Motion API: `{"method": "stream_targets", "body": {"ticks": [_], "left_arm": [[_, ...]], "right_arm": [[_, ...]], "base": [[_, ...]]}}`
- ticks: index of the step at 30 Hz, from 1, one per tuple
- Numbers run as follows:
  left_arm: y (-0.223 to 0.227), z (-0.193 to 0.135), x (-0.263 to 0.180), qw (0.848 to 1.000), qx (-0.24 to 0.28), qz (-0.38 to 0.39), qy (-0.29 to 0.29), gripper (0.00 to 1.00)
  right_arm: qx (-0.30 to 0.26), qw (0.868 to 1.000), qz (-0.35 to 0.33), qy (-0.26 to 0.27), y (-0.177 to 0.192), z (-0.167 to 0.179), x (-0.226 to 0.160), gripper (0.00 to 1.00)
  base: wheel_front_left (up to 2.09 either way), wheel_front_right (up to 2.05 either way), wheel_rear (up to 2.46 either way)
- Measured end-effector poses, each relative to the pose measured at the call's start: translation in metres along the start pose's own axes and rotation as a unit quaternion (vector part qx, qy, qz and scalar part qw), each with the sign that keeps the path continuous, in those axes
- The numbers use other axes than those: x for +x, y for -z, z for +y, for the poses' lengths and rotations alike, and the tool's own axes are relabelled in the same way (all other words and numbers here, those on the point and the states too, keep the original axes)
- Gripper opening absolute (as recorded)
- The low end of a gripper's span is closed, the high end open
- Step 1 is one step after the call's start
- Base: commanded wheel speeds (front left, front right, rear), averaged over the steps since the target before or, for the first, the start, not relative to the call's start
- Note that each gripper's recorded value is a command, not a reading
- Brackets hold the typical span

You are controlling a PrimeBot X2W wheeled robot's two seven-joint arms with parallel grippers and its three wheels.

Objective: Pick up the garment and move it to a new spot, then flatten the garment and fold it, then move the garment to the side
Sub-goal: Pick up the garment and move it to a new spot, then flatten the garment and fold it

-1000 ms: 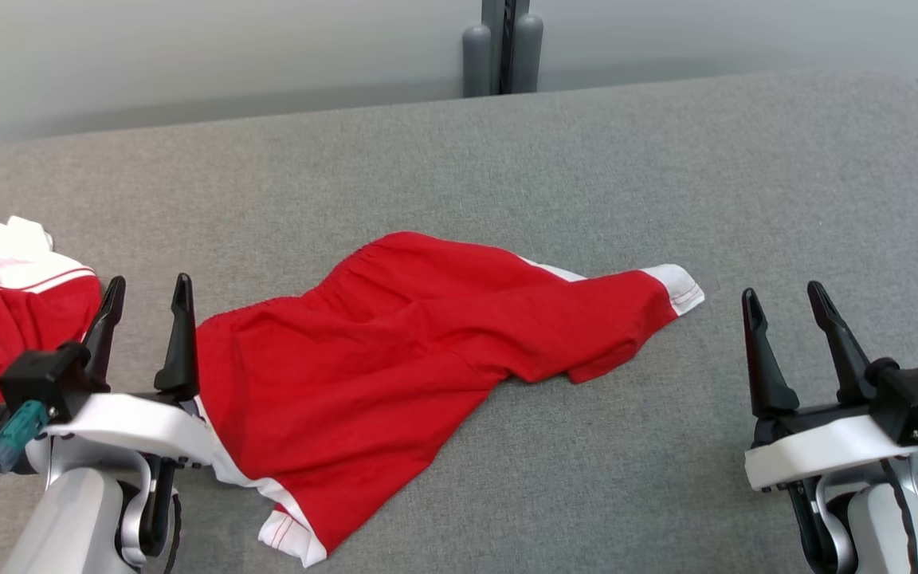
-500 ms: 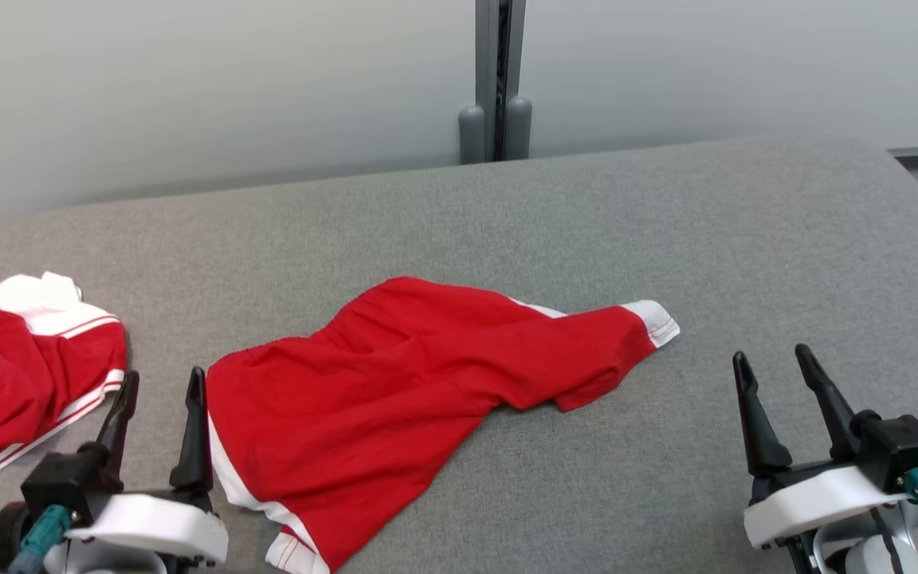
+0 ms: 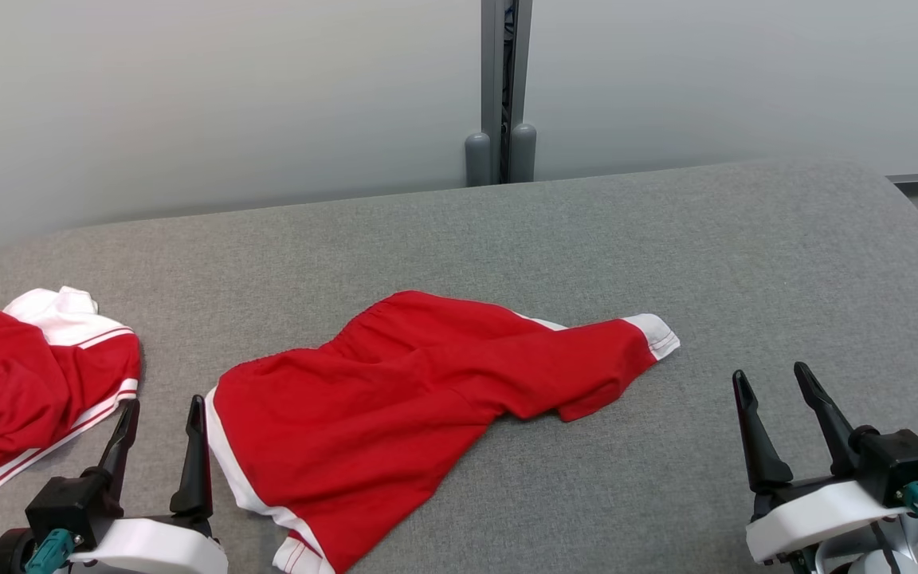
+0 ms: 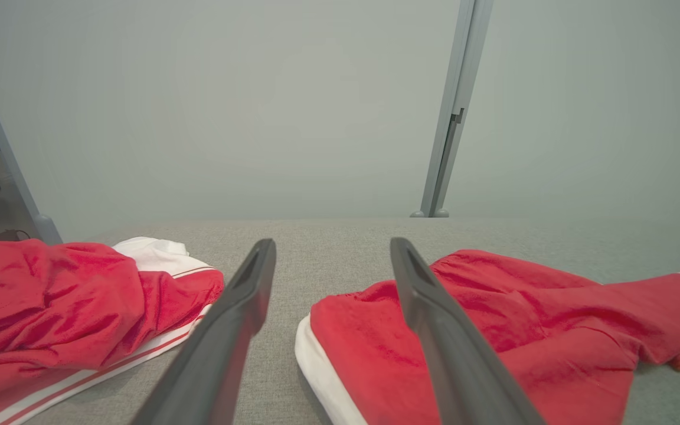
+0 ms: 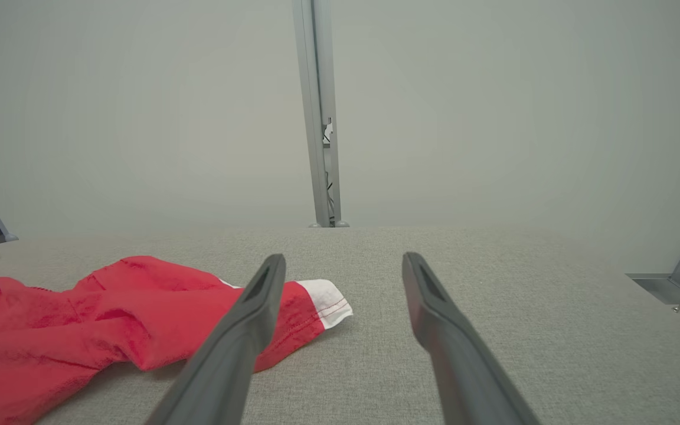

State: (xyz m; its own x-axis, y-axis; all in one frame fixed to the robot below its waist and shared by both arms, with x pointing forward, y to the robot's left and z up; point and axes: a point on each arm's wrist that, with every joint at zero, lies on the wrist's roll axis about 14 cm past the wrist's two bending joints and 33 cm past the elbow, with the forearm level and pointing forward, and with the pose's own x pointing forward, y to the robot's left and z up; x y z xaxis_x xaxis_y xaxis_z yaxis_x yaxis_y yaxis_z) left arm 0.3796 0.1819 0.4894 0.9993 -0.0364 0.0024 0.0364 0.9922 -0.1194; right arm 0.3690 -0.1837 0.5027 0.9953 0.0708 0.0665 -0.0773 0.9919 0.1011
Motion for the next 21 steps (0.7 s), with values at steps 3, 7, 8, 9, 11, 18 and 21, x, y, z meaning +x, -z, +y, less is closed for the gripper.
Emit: {"method": "stream_targets", "body": {"ticks": [3, 7, 8, 9, 11, 18, 21], "left_arm": [[0.0008, 0.0003, 0.0004, 1.0, -0.001, 0.002, 0.0, 1.0], [0.0032, 0.0, 0.0011, 1.0, -0.002, 0.006, -0.001, 1.0], [0.0036, 0.0, 0.0012, 1.0, -0.002, 0.006, -0.001, 1.0], [0.0047, 0.0, 0.0015, 1.0, -0.002, 0.008, -0.001, 1.0], [0.0055, 0.0005, 0.0017, 1.0, -0.001, 0.01, -0.002, 1.0], [0.0076, 0.0004, 0.0017, 1.0, -0.001, 0.014, -0.002, 1.0], [0.0082, 0.0007, 0.0019, 1.0, -0.003, 0.016, -0.003, 1.0]], "right_arm": [[0.0, 1.0, 0.001, 0.0, 0.0009, 0.0003, 0.0004, 1.0], [0.001, 1.0, 0.004, 0.001, 0.0028, -0.0004, 0.0007, 1.0], [0.001, 1.0, 0.005, 0.001, 0.0032, -0.0005, 0.0008, 1.0], [0.001, 1.0, 0.005, 0.002, 0.0036, -0.0011, 0.0009, 1.0], [0.001, 1.0, 0.006, 0.003, 0.0042, -0.0018, 0.0012, 1.0], [0.003, 1.0, 0.008, 0.002, 0.0061, -0.0009, 0.003, 1.0], [0.003, 1.0, 0.01, -0.004, 0.0073, 0.0032, 0.0061, 1.0]], "base": [[0.0, 0.0, 0.0], [0.0, 0.0, 0.0], [0.0, 0.0, 0.0], [0.0, 0.0, 0.0], [0.0, 0.0, 0.0], [0.0, 0.0, 0.0], [0.0, 0.0, 0.0]]}}
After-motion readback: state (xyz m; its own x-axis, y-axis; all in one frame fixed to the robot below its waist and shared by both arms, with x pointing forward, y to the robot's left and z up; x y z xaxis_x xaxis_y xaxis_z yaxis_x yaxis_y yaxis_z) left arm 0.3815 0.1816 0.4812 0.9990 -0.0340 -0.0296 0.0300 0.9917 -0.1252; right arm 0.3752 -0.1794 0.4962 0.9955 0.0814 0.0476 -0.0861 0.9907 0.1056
